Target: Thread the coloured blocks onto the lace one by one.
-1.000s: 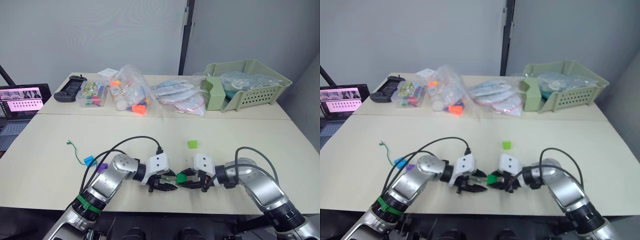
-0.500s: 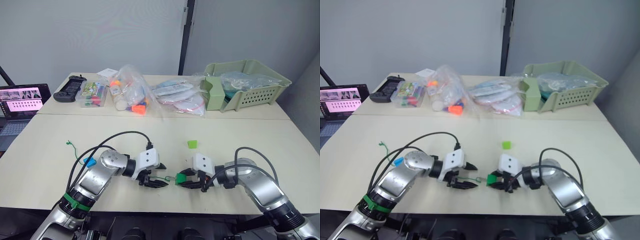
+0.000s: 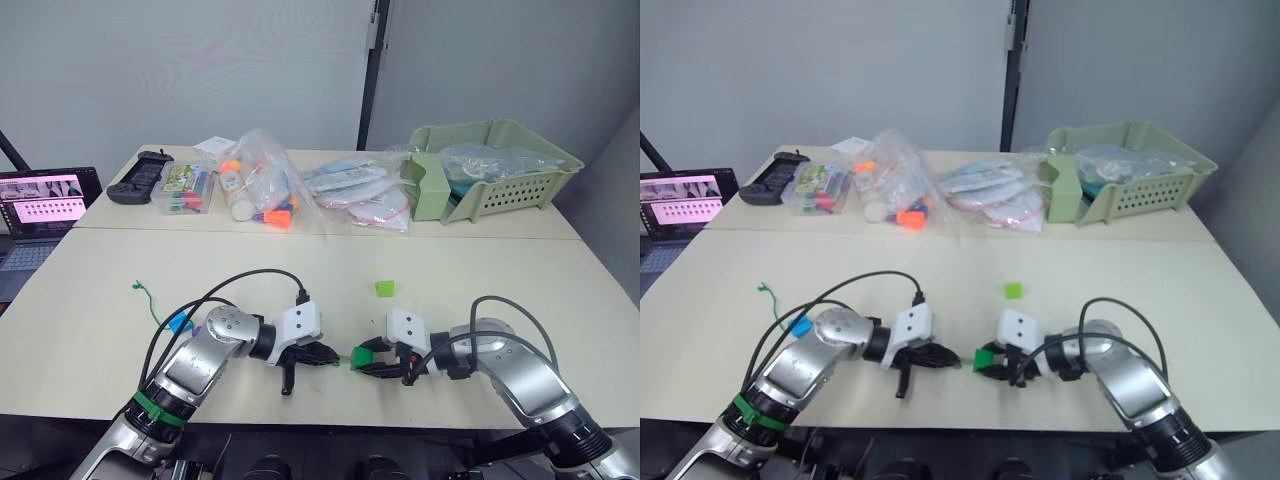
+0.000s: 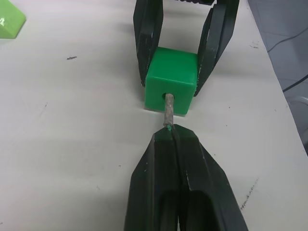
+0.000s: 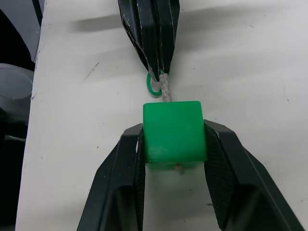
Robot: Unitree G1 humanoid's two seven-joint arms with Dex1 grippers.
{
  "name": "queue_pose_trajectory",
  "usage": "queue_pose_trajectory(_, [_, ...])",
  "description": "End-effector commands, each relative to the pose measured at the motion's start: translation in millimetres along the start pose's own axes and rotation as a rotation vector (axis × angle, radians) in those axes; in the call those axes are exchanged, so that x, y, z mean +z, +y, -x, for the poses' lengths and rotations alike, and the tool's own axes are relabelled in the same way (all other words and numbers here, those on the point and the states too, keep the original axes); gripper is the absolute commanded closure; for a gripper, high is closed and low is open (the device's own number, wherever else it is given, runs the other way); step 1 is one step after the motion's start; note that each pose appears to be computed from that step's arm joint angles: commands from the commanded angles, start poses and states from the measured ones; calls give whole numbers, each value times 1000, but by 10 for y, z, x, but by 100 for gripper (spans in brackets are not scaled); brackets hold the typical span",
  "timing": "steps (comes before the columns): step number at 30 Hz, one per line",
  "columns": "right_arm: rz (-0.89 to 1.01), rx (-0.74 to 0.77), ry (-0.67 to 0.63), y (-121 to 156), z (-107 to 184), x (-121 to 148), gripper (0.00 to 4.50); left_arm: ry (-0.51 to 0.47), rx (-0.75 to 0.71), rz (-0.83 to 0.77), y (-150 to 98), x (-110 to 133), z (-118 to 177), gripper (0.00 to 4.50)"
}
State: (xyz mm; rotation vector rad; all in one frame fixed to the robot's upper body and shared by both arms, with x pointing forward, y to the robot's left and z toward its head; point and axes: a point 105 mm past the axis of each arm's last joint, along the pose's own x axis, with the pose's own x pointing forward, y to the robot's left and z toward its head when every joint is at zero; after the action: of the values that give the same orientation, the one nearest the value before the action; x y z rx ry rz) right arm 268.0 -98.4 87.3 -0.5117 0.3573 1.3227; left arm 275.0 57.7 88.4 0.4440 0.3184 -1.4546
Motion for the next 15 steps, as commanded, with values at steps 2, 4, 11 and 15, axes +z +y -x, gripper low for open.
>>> queue_pose_trajectory(2, [-45,-25,52,-10,25,-138,334,-32,-23,-41,-27,106,-53,446])
queue_pose_trajectory(4, [-44,-24,49,-6,21,-126,334,-33,-34,-51,-35,121,-85,446])
queue_pose_trajectory(11, [-43,-19,49,16,13,-112,334,-72,-76,-83,-71,274,-283,446])
queue_pose_trajectory(15, [-42,-24,48,4,16,-104,334,-58,-95,-98,-97,279,-354,446])
